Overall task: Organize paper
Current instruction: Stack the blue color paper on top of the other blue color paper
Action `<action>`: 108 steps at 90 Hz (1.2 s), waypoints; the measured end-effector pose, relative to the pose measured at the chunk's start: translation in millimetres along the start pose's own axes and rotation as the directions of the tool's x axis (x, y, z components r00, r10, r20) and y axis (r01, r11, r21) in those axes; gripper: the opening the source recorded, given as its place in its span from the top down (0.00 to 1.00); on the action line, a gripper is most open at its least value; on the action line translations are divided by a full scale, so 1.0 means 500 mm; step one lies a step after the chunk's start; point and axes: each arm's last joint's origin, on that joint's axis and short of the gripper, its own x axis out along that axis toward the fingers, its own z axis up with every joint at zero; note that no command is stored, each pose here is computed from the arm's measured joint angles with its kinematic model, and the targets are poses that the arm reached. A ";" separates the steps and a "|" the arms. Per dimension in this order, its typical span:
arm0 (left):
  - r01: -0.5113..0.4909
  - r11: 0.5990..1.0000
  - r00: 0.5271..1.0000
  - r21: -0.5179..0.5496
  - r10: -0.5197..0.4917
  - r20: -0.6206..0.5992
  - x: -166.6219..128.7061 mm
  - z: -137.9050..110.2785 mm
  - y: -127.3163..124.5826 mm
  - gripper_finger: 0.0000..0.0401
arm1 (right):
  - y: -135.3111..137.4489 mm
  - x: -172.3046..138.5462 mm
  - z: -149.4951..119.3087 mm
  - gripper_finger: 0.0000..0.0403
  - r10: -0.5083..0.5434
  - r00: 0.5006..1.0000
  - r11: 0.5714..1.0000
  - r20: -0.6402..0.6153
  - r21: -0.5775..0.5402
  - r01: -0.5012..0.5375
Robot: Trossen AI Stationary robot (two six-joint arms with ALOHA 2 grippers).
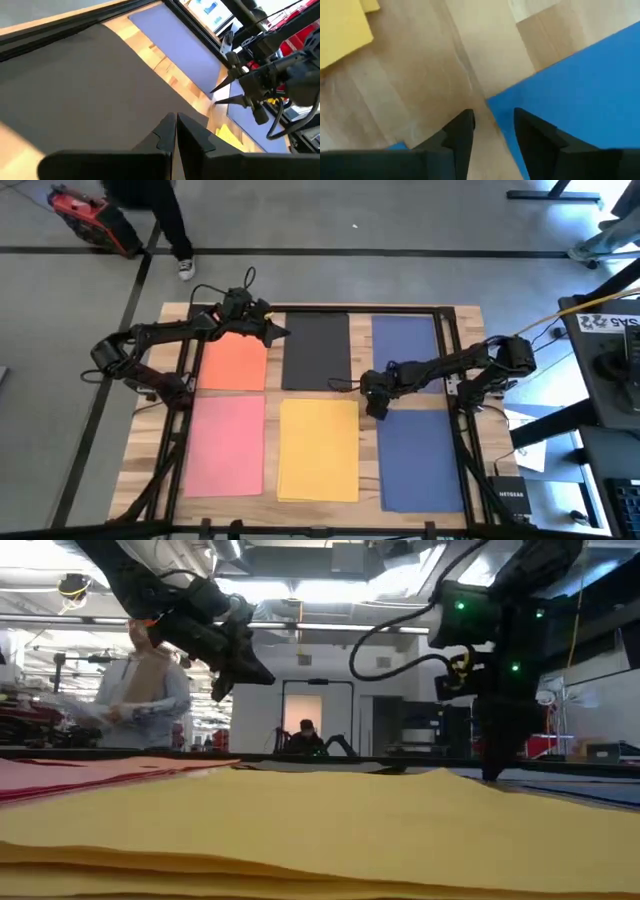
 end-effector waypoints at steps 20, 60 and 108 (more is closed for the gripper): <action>-0.001 1.000 1.000 0.008 0.001 0.000 0.000 0.000 0.000 1.00 | -0.022 0.017 0.005 0.78 0.035 0.999 0.999 0.029 0.022 -0.036; -0.002 1.000 1.000 0.015 0.002 -0.004 0.000 -0.001 0.001 1.00 | -0.030 -0.025 0.030 1.00 0.183 0.982 0.982 -0.049 0.057 -0.180; -0.002 1.000 1.000 -0.005 0.002 -0.005 0.000 -0.001 0.000 1.00 | -0.009 -0.178 0.053 1.00 0.657 0.687 0.745 -0.311 0.410 -0.526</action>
